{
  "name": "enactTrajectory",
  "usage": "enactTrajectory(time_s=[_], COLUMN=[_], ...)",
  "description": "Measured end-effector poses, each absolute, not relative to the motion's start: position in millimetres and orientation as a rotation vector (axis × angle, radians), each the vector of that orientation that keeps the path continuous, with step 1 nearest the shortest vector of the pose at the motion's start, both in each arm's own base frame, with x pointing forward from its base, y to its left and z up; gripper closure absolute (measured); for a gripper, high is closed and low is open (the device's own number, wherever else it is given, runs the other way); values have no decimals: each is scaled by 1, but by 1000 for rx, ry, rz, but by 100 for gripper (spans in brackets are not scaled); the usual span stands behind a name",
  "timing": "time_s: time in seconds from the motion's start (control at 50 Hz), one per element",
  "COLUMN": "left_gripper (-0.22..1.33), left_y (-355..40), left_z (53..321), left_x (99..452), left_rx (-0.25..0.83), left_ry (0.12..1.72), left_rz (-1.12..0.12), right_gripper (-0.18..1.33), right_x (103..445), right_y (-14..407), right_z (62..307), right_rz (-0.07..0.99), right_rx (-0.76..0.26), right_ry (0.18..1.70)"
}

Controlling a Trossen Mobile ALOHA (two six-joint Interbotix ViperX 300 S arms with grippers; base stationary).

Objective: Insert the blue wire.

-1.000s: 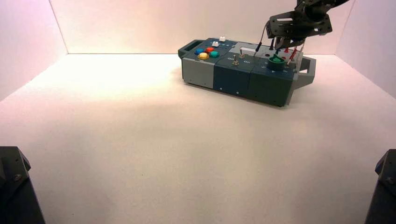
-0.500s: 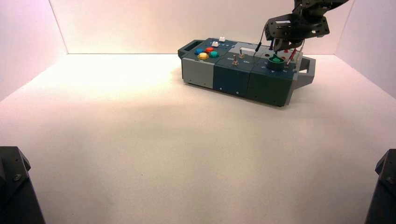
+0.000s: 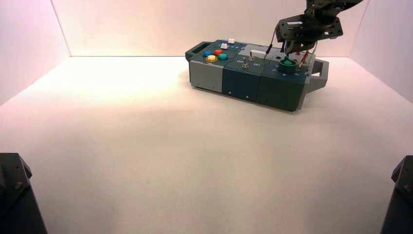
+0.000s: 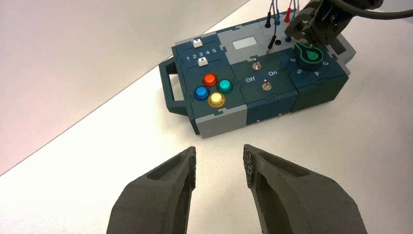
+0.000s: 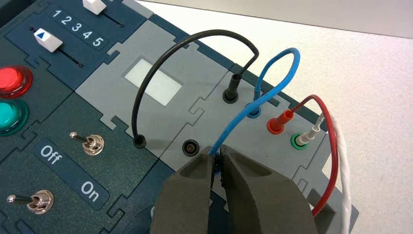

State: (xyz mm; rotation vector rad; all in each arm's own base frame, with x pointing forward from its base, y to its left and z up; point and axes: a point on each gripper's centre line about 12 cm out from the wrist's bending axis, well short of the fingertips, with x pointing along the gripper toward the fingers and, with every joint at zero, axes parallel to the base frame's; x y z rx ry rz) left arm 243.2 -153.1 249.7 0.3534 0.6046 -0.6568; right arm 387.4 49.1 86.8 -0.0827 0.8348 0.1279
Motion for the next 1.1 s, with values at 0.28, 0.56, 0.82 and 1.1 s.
enactTrajectory(time_s=[0.28,0.56,0.82,1.1], left_gripper=[9,9,9,9], left_y=[-153,-152,-152,-152], left_z=[250,251,251,251], left_x=[243,243,243,243], left_rx=[353,352,352,352], left_ry=[603,600,600,600], left_rz=[-655,-655,-655,-655], right_gripper=[83,54,51,51], right_x=[382,385,389,391], right_y=[48,47,48,50], right_z=[81,83,86,90], right_rz=[130,129,133,141], right_rx=[-86,-84,-84,-84], right_ry=[888,894,933,972])
